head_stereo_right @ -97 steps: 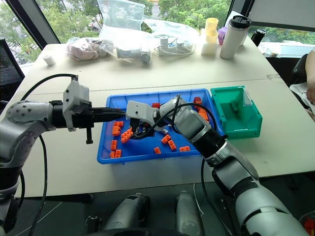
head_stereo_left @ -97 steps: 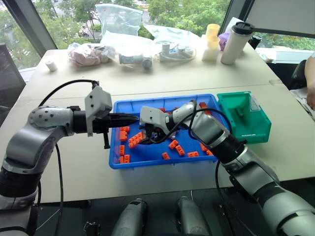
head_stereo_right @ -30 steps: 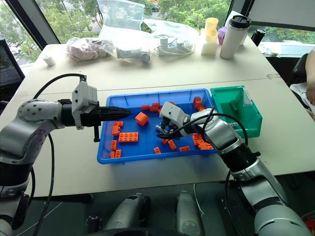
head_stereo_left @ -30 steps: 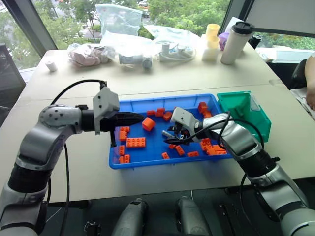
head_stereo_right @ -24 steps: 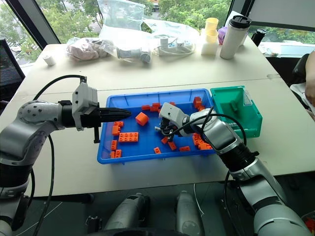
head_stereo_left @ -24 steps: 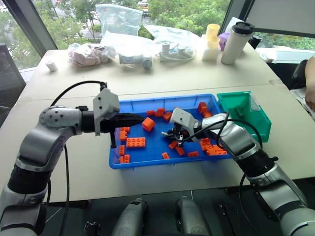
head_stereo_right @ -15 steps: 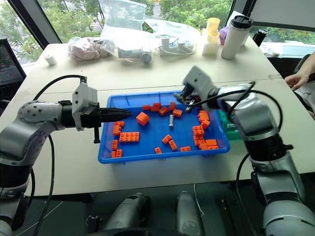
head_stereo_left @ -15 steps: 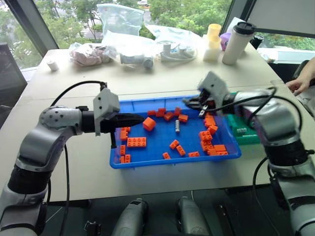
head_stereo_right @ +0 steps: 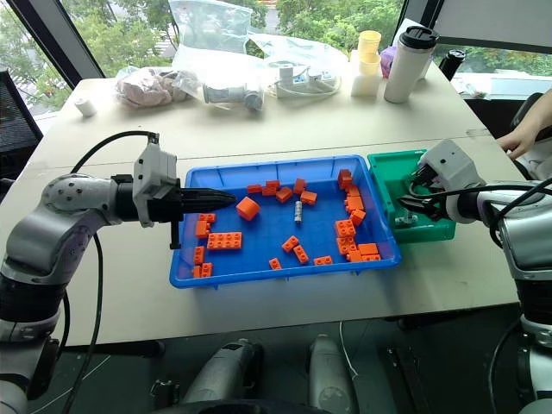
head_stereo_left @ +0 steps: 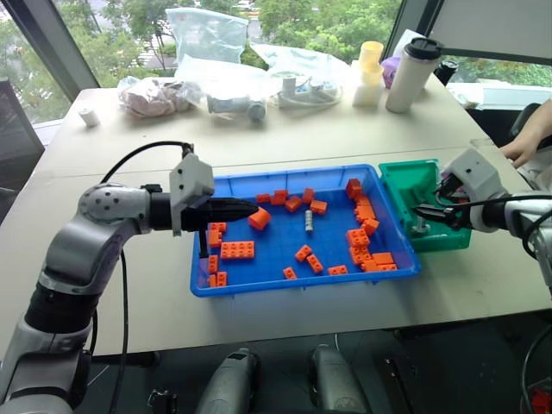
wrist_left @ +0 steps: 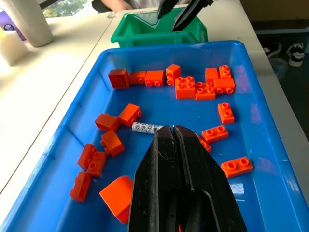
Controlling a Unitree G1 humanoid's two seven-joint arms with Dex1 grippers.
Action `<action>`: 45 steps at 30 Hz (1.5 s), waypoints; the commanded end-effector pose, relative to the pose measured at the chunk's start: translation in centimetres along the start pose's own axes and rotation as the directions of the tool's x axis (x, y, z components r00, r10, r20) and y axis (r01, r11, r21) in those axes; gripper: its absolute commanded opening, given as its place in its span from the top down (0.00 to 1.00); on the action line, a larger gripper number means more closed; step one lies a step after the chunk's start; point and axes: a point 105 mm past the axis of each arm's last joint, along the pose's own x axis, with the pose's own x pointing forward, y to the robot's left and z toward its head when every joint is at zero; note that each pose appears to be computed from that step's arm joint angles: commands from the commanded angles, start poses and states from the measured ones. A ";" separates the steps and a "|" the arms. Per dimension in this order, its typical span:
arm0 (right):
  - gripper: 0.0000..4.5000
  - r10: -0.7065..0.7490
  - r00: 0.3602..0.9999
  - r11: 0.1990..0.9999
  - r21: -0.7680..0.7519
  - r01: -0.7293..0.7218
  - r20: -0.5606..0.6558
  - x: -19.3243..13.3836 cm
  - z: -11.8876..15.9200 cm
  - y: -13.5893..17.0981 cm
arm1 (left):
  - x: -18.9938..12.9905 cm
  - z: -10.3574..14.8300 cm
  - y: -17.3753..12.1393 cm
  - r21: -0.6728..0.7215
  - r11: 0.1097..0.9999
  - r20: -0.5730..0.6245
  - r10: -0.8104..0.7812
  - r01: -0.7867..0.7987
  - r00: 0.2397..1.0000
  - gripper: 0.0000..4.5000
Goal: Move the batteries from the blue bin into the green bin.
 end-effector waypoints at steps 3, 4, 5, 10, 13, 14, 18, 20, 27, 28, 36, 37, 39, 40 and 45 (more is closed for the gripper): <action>0.01 0.113 0.969 0.991 -0.093 -0.094 0.218 -0.8 6.8 3.0 | -0.2 1.1 -0.2 0.053 0.999 0.014 -0.001 0.000 1.000 1.00; 0.01 0.170 0.958 0.983 -0.109 -0.148 0.233 -0.3 7.5 4.6 | -0.2 1.1 -0.2 0.053 0.999 0.013 0.000 -0.001 1.000 1.00; 0.01 0.223 0.945 0.972 -0.128 -0.197 0.240 0.1 8.0 6.1 | -0.2 1.2 -0.2 0.054 0.999 0.012 0.001 -0.001 1.000 1.00; 0.01 0.373 0.907 0.926 -0.141 -0.350 0.195 3.1 7.8 12.0 | -0.2 1.4 -0.2 0.059 0.998 0.013 0.009 -0.010 1.000 1.00; 0.01 0.383 0.910 0.923 -0.120 -0.367 0.159 4.6 7.2 13.9 | -0.3 1.4 -0.2 0.058 0.998 0.010 0.017 -0.017 1.000 1.00; 0.01 0.389 0.910 0.920 -0.107 -0.377 0.145 5.1 7.0 14.6 | -0.4 1.4 -0.2 0.057 0.998 0.007 0.019 -0.019 1.000 1.00; 0.01 0.410 0.905 0.912 -0.066 -0.405 0.112 6.2 6.4 16.2 | -0.6 1.3 -0.1 0.055 0.998 -0.002 0.031 -0.030 1.000 1.00; 0.01 0.403 0.911 0.915 -0.034 -0.402 0.084 7.0 5.8 16.7 | -0.6 1.2 -0.1 0.052 0.998 -0.004 0.033 -0.032 0.999 1.00; 0.01 0.386 0.922 0.921 0.031 -0.387 0.042 8.6 5.0 17.5 | -0.6 1.1 0.0 0.053 0.998 -0.010 0.038 -0.037 0.999 1.00; 0.01 0.376 0.926 0.925 0.034 -0.377 0.038 8.9 4.9 17.5 | -0.6 1.1 0.0 0.054 0.998 -0.009 0.039 -0.038 0.999 1.00; 0.52 0.347 0.937 0.937 0.037 -0.349 0.049 10.2 5.6 17.6 | -0.6 1.0 0.1 0.057 0.997 -0.009 0.043 -0.043 0.999 1.00; 0.65 0.357 0.933 0.933 0.032 -0.358 0.052 10.2 5.7 17.8 | -0.6 1.0 0.1 0.058 0.997 -0.008 0.044 -0.044 0.999 1.00; 0.88 0.371 0.927 0.928 0.023 -0.373 0.054 10.0 5.6 18.1 | -0.6 1.0 0.1 0.060 0.997 -0.007 0.046 -0.045 0.999 1.00; 0.99 0.371 0.927 0.928 0.017 -0.372 0.052 10.0 5.6 18.1 | -0.6 1.1 0.0 0.061 0.997 -0.007 0.046 -0.046 0.999 1.00; 0.99 0.285 0.949 0.958 -0.022 -0.284 0.139 8.2 7.9 15.1 | -0.6 1.1 0.0 0.059 0.997 -0.007 0.045 -0.044 0.999 1.00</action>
